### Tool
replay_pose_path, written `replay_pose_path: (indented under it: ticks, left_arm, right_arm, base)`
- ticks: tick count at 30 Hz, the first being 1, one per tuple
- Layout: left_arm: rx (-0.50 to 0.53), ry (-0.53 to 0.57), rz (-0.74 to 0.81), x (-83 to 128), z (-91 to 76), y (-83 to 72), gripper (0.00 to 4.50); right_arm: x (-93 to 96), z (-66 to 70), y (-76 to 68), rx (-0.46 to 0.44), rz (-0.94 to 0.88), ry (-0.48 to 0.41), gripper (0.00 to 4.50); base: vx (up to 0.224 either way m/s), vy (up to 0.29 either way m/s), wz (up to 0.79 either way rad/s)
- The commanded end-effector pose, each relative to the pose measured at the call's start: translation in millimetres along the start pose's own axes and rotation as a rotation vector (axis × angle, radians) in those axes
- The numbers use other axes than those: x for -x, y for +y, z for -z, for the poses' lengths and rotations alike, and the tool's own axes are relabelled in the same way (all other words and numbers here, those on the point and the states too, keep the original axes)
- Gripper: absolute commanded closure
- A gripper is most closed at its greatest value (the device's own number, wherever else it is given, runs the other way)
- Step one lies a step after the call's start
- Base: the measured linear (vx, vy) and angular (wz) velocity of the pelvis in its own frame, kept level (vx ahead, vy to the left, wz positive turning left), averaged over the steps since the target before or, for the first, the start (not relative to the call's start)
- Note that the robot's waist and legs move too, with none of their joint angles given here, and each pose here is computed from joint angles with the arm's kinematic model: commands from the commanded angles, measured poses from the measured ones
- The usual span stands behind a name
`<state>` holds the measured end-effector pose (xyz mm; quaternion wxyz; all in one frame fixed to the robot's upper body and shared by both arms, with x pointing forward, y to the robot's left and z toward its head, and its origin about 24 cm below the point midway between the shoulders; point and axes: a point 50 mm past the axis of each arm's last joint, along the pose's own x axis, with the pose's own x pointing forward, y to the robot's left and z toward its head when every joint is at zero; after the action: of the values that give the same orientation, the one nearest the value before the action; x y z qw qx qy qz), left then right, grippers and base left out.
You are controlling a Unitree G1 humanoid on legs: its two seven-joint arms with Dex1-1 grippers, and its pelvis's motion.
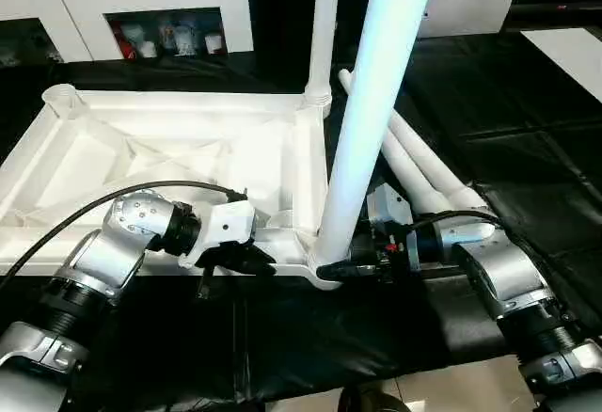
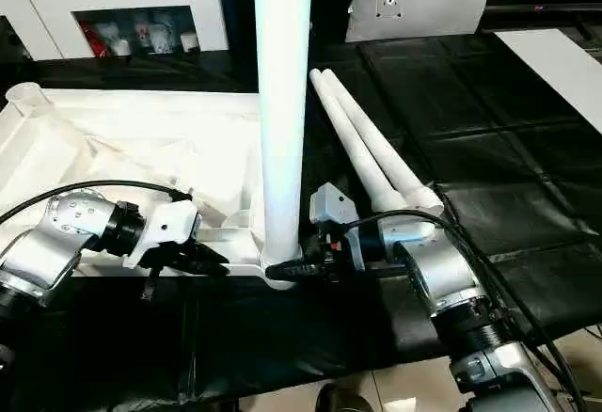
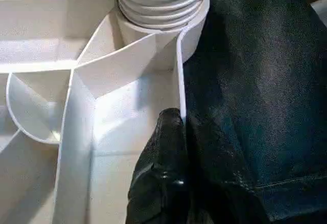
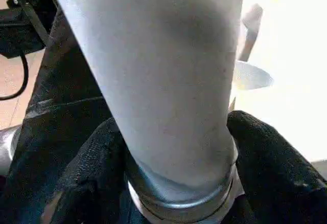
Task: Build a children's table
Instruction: Rotate leg to tighten
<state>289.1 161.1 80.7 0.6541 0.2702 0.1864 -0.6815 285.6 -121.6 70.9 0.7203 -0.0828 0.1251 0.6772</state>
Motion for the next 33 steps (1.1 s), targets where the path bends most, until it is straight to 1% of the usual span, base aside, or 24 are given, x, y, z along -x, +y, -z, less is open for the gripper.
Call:
replay_pose_path:
  ticks: [1, 2, 3, 5, 6, 7, 9, 11, 12, 13, 14, 15, 17, 18, 21, 22, 23, 24, 26, 27, 29, 30, 31, 33]
  left_arm:
    - [0.035, 0.022, 0.062, -14, 7.4, -8.8, 4.50]
    - [0.047, 0.009, 0.048, -14, 6.4, -8.7, 4.50]
    - [0.079, -0.016, -0.007, -16, 3.7, -6.9, 4.50]
    - [0.114, -0.029, -0.068, -18, 2.1, -4.6, 4.50]
    - [0.158, -0.059, -0.131, -21, -1.4, -2.0, 4.50]
    - [0.175, -0.074, -0.153, -22, -3.3, -1.1, 4.50]
    - [0.246, -0.122, -0.248, -29, -13.1, 2.7, 4.50]
    - [0.260, -0.126, -0.272, -31, -15.5, 3.6, 4.50]
    - [0.286, -0.141, -0.323, -34, -19.3, 6.1, 4.50]
    - [0.321, -0.159, -0.387, -38, -24.0, 9.2, 4.50]
    - [0.331, -0.165, -0.406, -40, -25.4, 10.1, 4.50]
    - [0.372, -0.181, -0.500, -46, -31.9, 15.3, 4.50]
    - [0.415, -0.189, -0.610, -51, -38.0, 21.5, 4.50]
    - [0.416, -0.189, -0.614, -51, -38.2, 21.7, 4.50]
    - [0.445, -0.200, -0.745, -56, -47.1, 29.0, 4.50]
    - [0.445, -0.200, -0.745, -56, -47.1, 29.0, 4.50]
    - [0.452, -0.199, -0.771, -58, -50.5, 29.5, 4.50]
    - [0.453, -0.199, -0.788, -60, -53.4, 29.4, 4.50]
    - [0.430, -0.192, -0.782, -62, -56.5, 27.7, 4.50]
    - [0.412, -0.180, -0.774, -62, -56.9, 25.9, 4.50]
    - [0.396, -0.164, -0.759, -63, -56.3, 23.3, 4.50]
    - [0.388, -0.158, -0.750, -62, -55.5, 21.5, 4.50]
    - [0.388, -0.158, -0.749, -62, -55.5, 21.4, 4.50]
    - [0.379, -0.155, -0.730, -60, -51.8, 18.3, 4.50]
  right_arm:
    - [-8.5, 3.9, 9.9, -0.024, -0.065, -0.015, 1.82]
    - [-9.8, 5.3, 12.4, -0.035, -0.066, -0.021, 1.82]
    - [-13.6, 7.7, 15.6, -0.069, -0.028, -0.046, 1.82]
    - [-17.6, 9.4, 16.6, -0.098, 0.026, -0.060, 1.83]
    - [-22.8, 11.6, 16.1, -0.120, 0.096, -0.060, 1.83]
    - [-25.1, 12.6, 15.8, -0.125, 0.123, -0.058, 1.83]
    - [-38.2, 15.5, 14.0, -0.175, 0.234, -0.062, 1.83]
    - [-42.2, 15.7, 14.0, -0.193, 0.255, -0.066, 1.83]
    - [-48.9, 15.8, 12.6, -0.229, 0.296, -0.076, 1.83]
    - [-57.9, 15.2, 10.3, -0.266, 0.350, -0.087, 1.83]
    - [-60.8, 14.8, 9.5, -0.274, 0.367, -0.090, 1.83]
    - [-74.3, 12.3, 5.4, -0.314, 0.450, -0.101, 1.83]
    - [-86.6, 8.2, -0.7, -0.353, 0.554, -0.115, 1.83]
    - [-87.0, 8.0, -0.9, -0.354, 0.557, -0.115, 1.84]
    - [-98.4, 1.8, -11.2, -0.433, 0.717, -0.143, 1.84]
    - [-98.4, 1.8, -11.2, -0.433, 0.717, -0.143, 1.84]
    - [-101.5, -1.1, -13.8, -0.455, 0.764, -0.156, 1.84]
    - [-103.6, -3.6, -16.0, -0.449, 0.803, -0.155, 1.84]
    - [-105.4, -5.9, -17.3, -0.437, 0.818, -0.175, 1.84]
    - [-103.9, -5.5, -18.3, -0.428, 0.834, -0.179, 1.14]
    - [-100.4, -4.8, -20.2, -0.403, 0.858, -0.176, 1.15]
    - [-97.6, -4.3, -21.4, -0.385, 0.866, -0.177, 1.02]
    - [-97.5, -4.3, -21.4, -0.385, 0.866, -0.178, 1.02]
    - [-84.8, -6.7, -24.5, -0.338, 0.876, -0.218, 0.69]
  base:
    - [0.000, 0.000, 0.00]
    - [0.000, 0.000, 0.00]
    - [0.000, 0.000, 0.00]
    - [0.000, 0.000, 0.00]
    - [0.000, 0.000, 0.00]
    - [0.000, 0.000, 0.00]
    - [0.000, 0.000, 0.00]
    - [-0.051, 0.005, -0.04]
    - [-0.051, 0.015, -0.04]
    - [0.000, 0.000, 0.00]
    - [0.000, 0.000, 0.00]
    - [0.000, 0.000, 0.00]
    - [0.000, 0.000, 0.00]
    - [-0.050, 0.044, -0.10]
    - [-0.028, 0.035, -0.05]
    - [0.000, 0.000, 0.00]
    - [0.000, 0.000, 0.00]
    - [0.000, 0.000, 0.00]
    - [0.000, 0.000, 0.00]
    - [0.000, 0.000, 0.00]
    - [0.000, 0.000, 0.00]
    - [0.000, 0.000, 0.00]
    - [0.000, 0.000, 0.00]
    - [0.000, 0.000, 0.00]
